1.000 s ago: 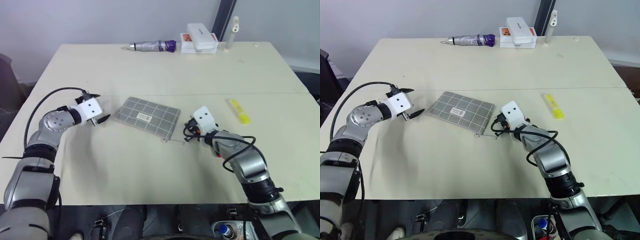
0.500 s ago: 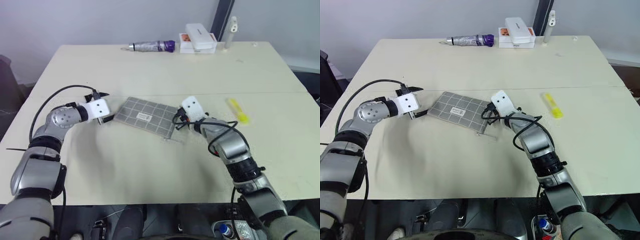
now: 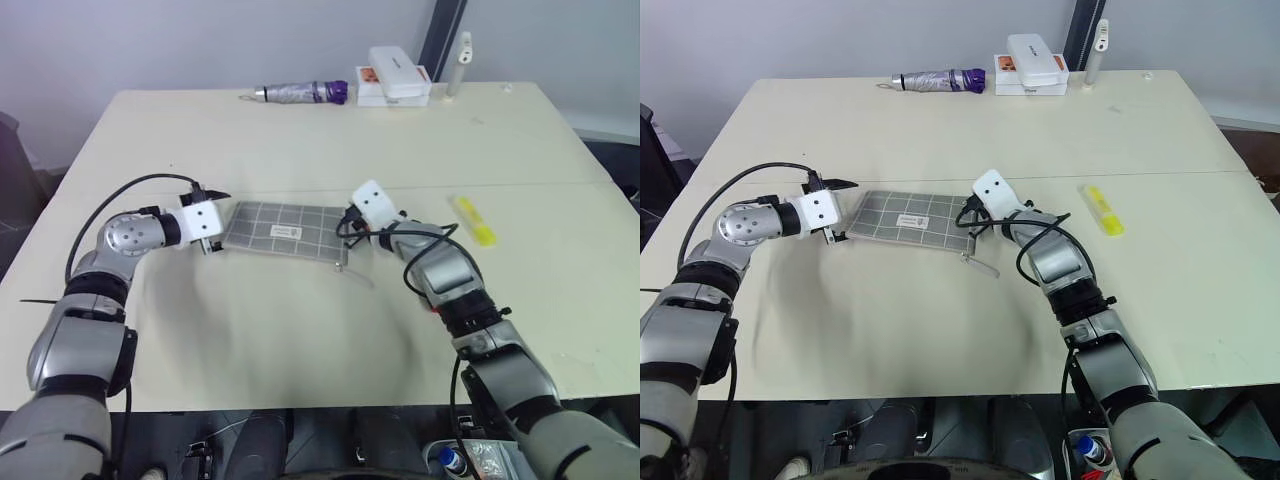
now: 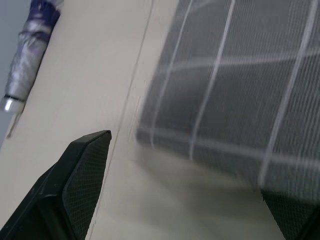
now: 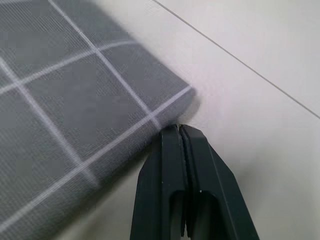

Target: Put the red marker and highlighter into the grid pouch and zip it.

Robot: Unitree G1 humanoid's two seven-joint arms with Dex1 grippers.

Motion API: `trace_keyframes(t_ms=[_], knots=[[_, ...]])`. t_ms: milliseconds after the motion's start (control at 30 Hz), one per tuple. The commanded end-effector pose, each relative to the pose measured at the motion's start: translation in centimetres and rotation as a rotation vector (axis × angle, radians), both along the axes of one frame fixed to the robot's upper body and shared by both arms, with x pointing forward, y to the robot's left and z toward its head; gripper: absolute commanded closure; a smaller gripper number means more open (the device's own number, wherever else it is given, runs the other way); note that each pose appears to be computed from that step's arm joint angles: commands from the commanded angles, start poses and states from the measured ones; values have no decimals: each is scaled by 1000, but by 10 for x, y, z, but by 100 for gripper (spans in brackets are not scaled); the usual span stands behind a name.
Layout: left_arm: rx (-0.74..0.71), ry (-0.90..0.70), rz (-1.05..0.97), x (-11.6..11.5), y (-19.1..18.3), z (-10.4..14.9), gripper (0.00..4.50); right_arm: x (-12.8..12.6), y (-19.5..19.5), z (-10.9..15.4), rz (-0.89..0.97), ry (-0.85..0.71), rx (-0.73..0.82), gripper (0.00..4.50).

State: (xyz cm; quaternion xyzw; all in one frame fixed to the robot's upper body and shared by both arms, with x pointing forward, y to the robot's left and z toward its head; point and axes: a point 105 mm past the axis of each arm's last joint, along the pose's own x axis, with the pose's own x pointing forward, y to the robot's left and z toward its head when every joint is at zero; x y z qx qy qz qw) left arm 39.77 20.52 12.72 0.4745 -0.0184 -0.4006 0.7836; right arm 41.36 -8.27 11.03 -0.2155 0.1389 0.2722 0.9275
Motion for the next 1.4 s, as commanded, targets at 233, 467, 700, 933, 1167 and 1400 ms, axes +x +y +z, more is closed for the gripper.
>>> trace_keyframes(t_ms=[233, 467, 700, 933, 1167, 1400], knots=[[-24, -67, -155, -20, -11, 10, 0, 5, 8, 7, 57, -24, -24, 445], [7, -47, -260, -37, -15, 3, 52, 7, 6, 2, 47, -6, -32, 450], [-13, -87, -308, -42, -17, 14, 379, 6, 3, -1, 41, -2, -34, 450], [-169, -80, -201, -31, -12, 31, 445, 5, -10, 30, 49, -134, -12, 450], [-459, 99, -71, -34, -25, 44, 450, -21, -67, 78, 19, -219, -14, 364], [-592, 230, -5, -59, -50, 35, 450, -68, -63, 84, 116, -126, 114, 55]])
